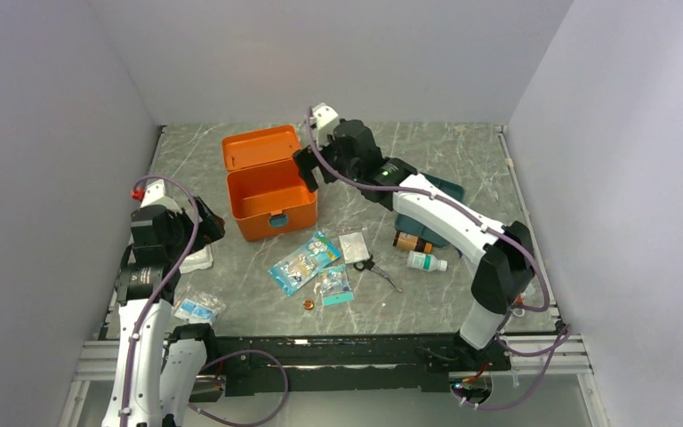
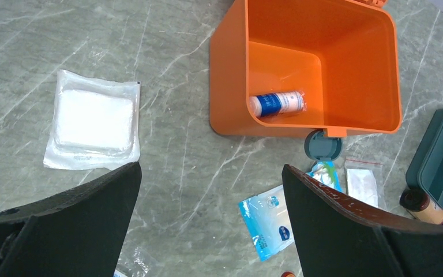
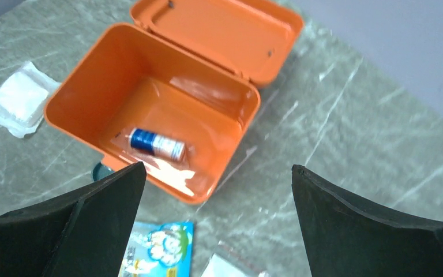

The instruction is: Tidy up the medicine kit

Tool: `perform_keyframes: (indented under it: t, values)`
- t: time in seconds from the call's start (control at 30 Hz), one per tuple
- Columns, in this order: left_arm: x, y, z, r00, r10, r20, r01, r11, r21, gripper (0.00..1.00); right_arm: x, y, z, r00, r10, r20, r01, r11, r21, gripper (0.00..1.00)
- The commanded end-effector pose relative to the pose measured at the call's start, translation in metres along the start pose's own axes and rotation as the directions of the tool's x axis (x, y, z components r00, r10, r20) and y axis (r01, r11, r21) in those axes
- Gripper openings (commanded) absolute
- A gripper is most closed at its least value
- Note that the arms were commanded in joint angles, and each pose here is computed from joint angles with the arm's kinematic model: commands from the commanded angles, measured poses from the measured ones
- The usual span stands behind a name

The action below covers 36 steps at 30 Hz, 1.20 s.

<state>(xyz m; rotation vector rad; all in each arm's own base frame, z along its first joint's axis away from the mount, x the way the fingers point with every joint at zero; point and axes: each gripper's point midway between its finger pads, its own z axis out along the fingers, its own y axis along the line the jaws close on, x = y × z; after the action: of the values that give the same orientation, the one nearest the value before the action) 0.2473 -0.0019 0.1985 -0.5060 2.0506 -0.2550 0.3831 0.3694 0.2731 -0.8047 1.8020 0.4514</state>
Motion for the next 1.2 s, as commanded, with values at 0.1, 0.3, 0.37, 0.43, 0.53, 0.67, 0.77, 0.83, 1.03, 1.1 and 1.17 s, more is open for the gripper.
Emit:
perform_keyframes:
  t: [0.1, 0.3, 0.37, 0.43, 0.53, 0.67, 0.77, 0.83, 1.03, 1.1, 1.17]
  values:
    - [-0.009, -0.017, -0.001, 1.000, 0.019, 0.007, -0.020, 0.996, 0.083, 0.99, 0.043, -0.014, -0.032, 0.935, 0.354, -0.030, -0.351, 0.933, 0.076, 1.00]
    - [-0.006, -0.018, 0.003, 1.000, 0.017, -0.014, -0.016, 0.996, 0.092, 0.99, 0.106, -0.022, -0.036, 0.855, 0.504, -0.122, -0.498, 0.863, 0.078, 0.96]
    - [-0.006, -0.019, 0.004, 1.000, 0.018, -0.016, -0.016, 0.995, 0.098, 0.99, 0.126, -0.022, -0.036, 0.837, 0.521, -0.165, -0.512, 0.853, 0.095, 0.93]
    - [-0.005, -0.020, 0.004, 1.000, 0.016, -0.022, -0.014, 0.995, 0.104, 0.99, 0.145, -0.021, -0.035, 0.827, 0.520, -0.214, -0.505, 0.854, 0.121, 0.89]
    - [-0.003, -0.021, 0.005, 0.999, 0.016, -0.029, -0.013, 0.994, 0.111, 0.99, 0.161, -0.019, -0.038, 0.816, 0.519, -0.253, -0.500, 0.855, 0.139, 0.85]
    - [-0.001, -0.024, 0.006, 0.999, 0.014, -0.039, -0.009, 0.992, 0.124, 0.99, 0.174, -0.025, -0.049, 0.817, 0.504, -0.281, -0.467, 0.863, 0.190, 0.83]
    - [0.000, -0.025, 0.007, 0.999, 0.016, -0.049, -0.009, 0.991, 0.134, 0.99, 0.182, -0.032, -0.060, 0.825, 0.471, -0.313, -0.413, 0.880, 0.234, 0.82]
    - [0.001, -0.026, 0.008, 0.998, 0.014, -0.054, -0.006, 0.990, 0.140, 0.99, 0.191, -0.043, -0.071, 0.827, 0.447, -0.340, -0.358, 0.886, 0.294, 0.82]
    - [0.003, -0.030, 0.008, 0.998, 0.015, -0.065, -0.004, 0.987, 0.160, 0.99, 0.211, -0.064, -0.111, 0.821, 0.402, -0.406, -0.224, 0.880, 0.418, 0.84]
    - [0.003, -0.031, 0.009, 0.998, 0.014, -0.068, -0.003, 0.986, 0.166, 0.99, 0.214, -0.069, -0.125, 0.820, 0.401, -0.408, -0.201, 0.869, 0.451, 0.84]
    - [0.005, -0.032, 0.009, 0.997, 0.014, -0.072, -0.001, 0.985, 0.173, 0.99, 0.218, -0.073, -0.135, 0.819, 0.405, -0.407, -0.185, 0.857, 0.481, 0.85]
